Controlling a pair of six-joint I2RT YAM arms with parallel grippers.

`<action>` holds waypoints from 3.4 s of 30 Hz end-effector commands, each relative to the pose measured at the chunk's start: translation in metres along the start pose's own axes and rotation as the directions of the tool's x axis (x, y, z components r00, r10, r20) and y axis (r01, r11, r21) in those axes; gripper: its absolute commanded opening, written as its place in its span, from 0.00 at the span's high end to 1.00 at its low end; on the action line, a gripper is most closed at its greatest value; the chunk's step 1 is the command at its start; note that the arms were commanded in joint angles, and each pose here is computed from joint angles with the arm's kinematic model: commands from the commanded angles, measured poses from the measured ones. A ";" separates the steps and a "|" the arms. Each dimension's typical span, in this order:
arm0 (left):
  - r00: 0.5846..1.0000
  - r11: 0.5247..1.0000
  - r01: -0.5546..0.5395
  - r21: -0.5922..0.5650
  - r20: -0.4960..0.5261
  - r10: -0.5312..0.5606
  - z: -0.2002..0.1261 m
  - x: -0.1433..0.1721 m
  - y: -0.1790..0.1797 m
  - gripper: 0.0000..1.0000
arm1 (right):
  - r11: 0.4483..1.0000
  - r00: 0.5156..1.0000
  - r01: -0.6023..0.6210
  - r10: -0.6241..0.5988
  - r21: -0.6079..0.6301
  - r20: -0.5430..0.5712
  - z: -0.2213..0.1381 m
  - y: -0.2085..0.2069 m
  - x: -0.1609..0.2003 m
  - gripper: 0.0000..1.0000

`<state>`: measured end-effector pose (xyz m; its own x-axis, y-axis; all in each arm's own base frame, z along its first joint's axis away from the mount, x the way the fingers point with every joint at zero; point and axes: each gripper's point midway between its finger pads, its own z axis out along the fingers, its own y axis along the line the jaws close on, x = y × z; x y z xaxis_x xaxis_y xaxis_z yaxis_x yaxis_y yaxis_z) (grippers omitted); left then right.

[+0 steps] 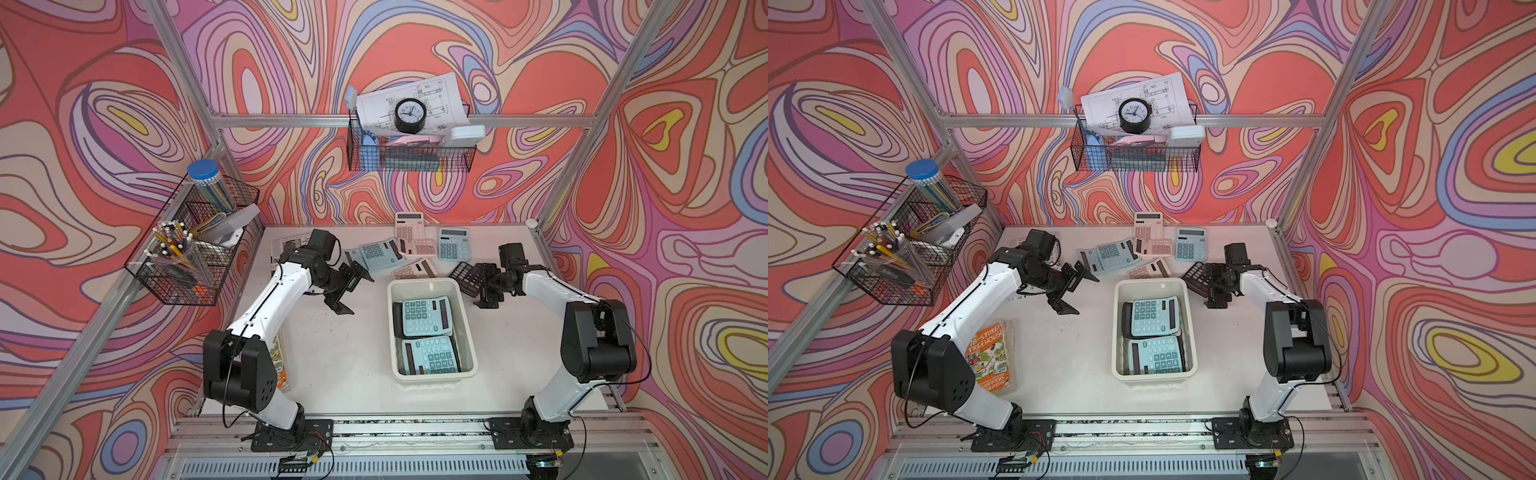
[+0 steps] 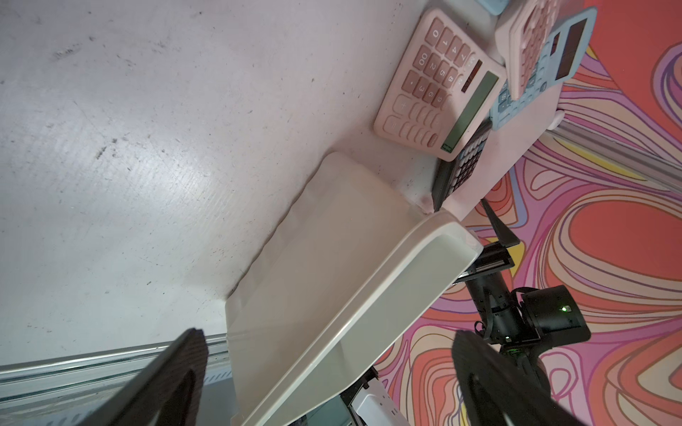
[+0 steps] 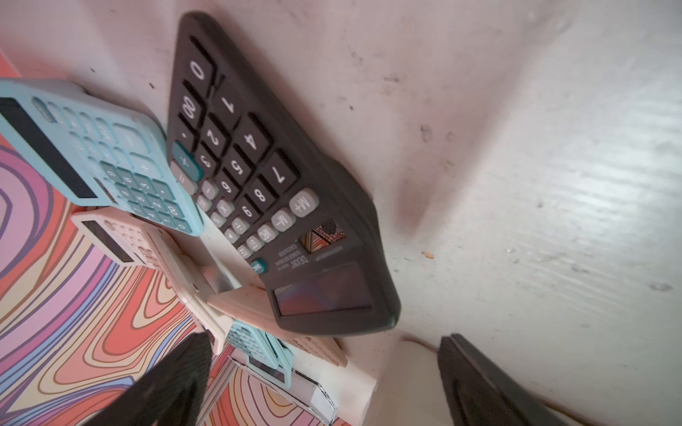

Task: Put the calculator in the storage box
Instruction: Pick up the calculator at the center of the board, then place the calculator in the storage box.

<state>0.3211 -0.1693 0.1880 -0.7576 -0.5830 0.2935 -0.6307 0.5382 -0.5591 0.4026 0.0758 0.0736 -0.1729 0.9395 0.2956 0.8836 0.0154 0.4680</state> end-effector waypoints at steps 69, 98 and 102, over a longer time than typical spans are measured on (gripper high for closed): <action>0.924 0.889 -0.348 0.297 -0.053 0.379 -0.023 0.029 -0.072 0.01 | 0.597 0.546 0.602 -0.792 -0.530 -0.273 -0.141 0.077 0.113 1.00; 0.835 0.819 -0.406 0.405 -0.200 0.513 -0.006 0.085 -0.022 0.55 | 0.626 0.116 0.602 -0.683 -0.496 -0.721 -0.122 -0.022 0.254 1.00; 0.831 0.811 -0.399 0.428 -0.205 0.517 -0.007 0.085 -0.028 0.70 | 0.627 0.108 0.601 -0.678 -0.496 -0.727 -0.125 -0.027 0.257 1.00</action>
<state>0.2778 -0.2273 0.2268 -0.9844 -0.1172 0.1314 -0.1699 0.4359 -0.8838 0.2900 0.2710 0.2299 -0.9350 -0.1233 0.3325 0.2494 0.4379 0.8638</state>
